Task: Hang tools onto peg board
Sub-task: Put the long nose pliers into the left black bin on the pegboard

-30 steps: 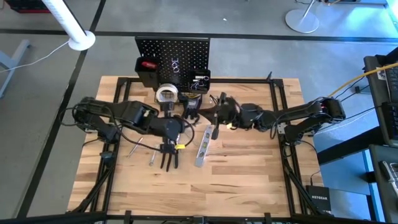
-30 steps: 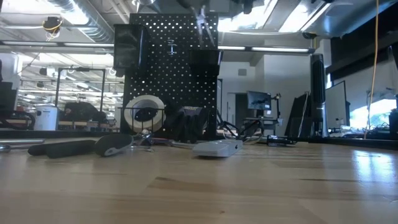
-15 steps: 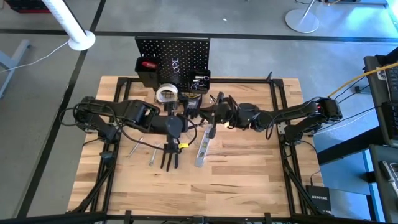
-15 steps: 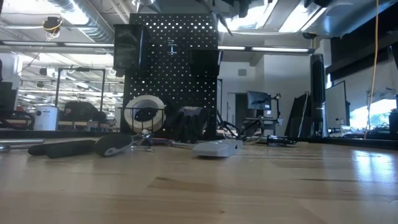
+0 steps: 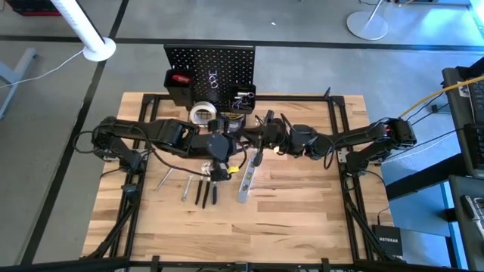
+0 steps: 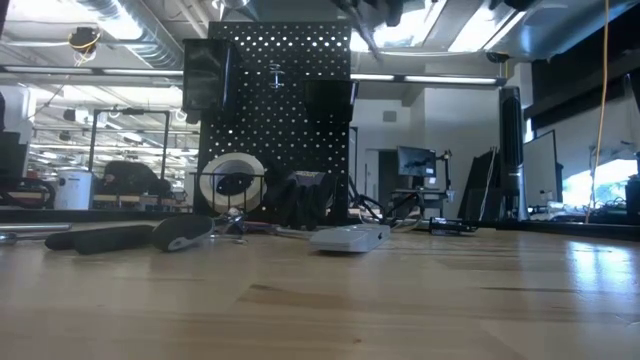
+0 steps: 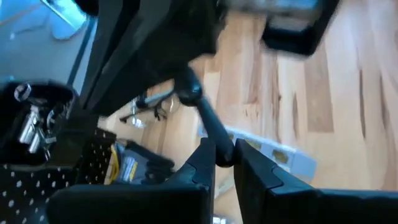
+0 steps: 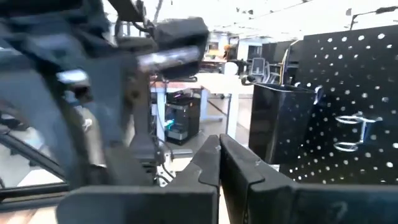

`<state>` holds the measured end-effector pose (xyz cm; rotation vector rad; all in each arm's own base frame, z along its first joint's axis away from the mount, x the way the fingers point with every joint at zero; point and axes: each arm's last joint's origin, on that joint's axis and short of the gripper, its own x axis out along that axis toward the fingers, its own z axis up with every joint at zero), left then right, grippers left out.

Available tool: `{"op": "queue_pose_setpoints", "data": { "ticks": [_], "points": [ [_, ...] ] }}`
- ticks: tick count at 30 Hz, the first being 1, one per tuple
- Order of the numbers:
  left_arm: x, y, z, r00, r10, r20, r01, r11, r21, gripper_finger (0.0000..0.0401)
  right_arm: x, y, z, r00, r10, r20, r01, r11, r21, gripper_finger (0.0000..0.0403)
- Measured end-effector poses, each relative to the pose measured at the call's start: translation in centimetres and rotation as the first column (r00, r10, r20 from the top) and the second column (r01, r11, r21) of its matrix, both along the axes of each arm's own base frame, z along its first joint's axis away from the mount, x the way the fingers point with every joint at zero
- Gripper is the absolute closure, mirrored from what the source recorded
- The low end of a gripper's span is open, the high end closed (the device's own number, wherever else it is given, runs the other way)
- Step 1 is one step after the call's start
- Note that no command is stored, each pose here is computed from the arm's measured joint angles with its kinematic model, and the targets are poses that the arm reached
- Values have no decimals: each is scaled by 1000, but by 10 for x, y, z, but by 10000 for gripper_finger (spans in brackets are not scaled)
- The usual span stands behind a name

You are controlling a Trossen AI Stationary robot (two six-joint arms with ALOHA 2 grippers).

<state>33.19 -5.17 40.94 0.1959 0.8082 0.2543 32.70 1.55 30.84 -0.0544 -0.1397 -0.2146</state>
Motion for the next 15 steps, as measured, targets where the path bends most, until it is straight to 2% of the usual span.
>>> {"op": "queue_pose_setpoints", "data": {
  "ticks": [7, 15],
  "points": [
    [2, 5, 2, 1000, 5, 15, -5, 1000, -16, 376, 8, -1, -10, 1000, -18, -10, 18, 1000, -1, 397],
    [0, 6, 1, 1000, 15, 1, -15, 1000, -6, 377, 7, -1, -6, 999, -32, 1, 32, 999, 2, 391]
  ]
}}
